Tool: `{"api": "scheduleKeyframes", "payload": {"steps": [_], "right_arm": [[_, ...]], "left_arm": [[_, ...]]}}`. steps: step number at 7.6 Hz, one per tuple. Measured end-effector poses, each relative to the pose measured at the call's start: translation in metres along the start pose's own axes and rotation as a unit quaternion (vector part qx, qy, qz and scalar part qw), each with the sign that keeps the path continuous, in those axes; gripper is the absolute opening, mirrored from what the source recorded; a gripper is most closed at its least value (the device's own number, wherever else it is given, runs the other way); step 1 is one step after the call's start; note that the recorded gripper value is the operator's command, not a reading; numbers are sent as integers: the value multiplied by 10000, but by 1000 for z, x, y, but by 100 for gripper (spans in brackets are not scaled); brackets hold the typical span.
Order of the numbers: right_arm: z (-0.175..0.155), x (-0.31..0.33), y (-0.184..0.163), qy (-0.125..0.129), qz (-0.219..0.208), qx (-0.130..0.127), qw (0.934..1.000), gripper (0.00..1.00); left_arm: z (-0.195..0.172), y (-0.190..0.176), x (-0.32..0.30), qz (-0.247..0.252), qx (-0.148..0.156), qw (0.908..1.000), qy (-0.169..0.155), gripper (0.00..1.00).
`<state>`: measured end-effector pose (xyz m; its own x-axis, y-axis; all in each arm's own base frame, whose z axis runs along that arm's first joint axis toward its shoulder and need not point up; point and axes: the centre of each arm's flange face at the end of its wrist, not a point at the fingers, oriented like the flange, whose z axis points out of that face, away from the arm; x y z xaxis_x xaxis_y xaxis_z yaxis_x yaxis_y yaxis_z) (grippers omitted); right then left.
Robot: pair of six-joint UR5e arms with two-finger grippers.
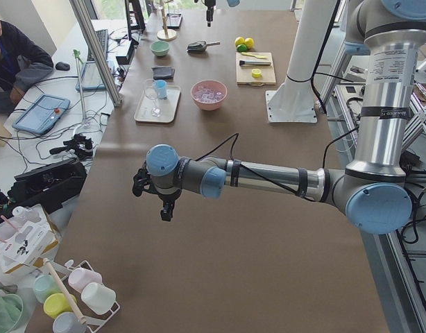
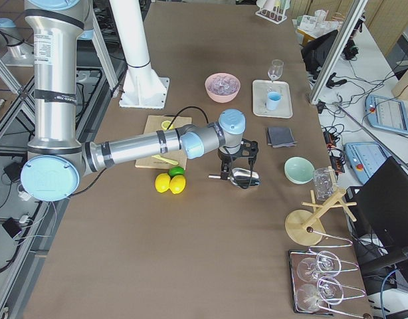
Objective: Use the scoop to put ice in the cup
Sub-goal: 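Reach the right gripper toward the steel scoop handle while the left arm rises, then grasp the steel scoop handle with the right gripper while left gripper approaches pink bowl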
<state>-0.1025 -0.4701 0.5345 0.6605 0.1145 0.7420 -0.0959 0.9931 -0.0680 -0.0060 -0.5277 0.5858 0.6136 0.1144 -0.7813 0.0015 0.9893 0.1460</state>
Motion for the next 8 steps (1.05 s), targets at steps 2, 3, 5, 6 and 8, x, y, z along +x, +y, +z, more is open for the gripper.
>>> {"api": "scheduleKeyframes", "payload": {"steps": [2, 3, 5, 6, 8], "right_arm": [[42, 5, 0, 169, -594, -69, 9981, 100], [68, 5, 3, 135, -978, -134, 9950, 100], [96, -10, 13, 79, -1402, -280, 9897, 100], [103, -16, 16, 75, -1489, -329, 9883, 100], [113, -23, 19, 98, -1555, -424, 9869, 98]], "left_arm": [[11, -3, 28, 595, 175, 9980, 141, 98], [27, -2, 51, 990, 171, 9947, 227, 98], [69, 2, 114, 1755, -29, 9836, 427, 98], [92, 7, 156, 2164, -143, 9752, 445, 98], [145, 22, 257, 3062, -338, 9502, 467, 98]]}}
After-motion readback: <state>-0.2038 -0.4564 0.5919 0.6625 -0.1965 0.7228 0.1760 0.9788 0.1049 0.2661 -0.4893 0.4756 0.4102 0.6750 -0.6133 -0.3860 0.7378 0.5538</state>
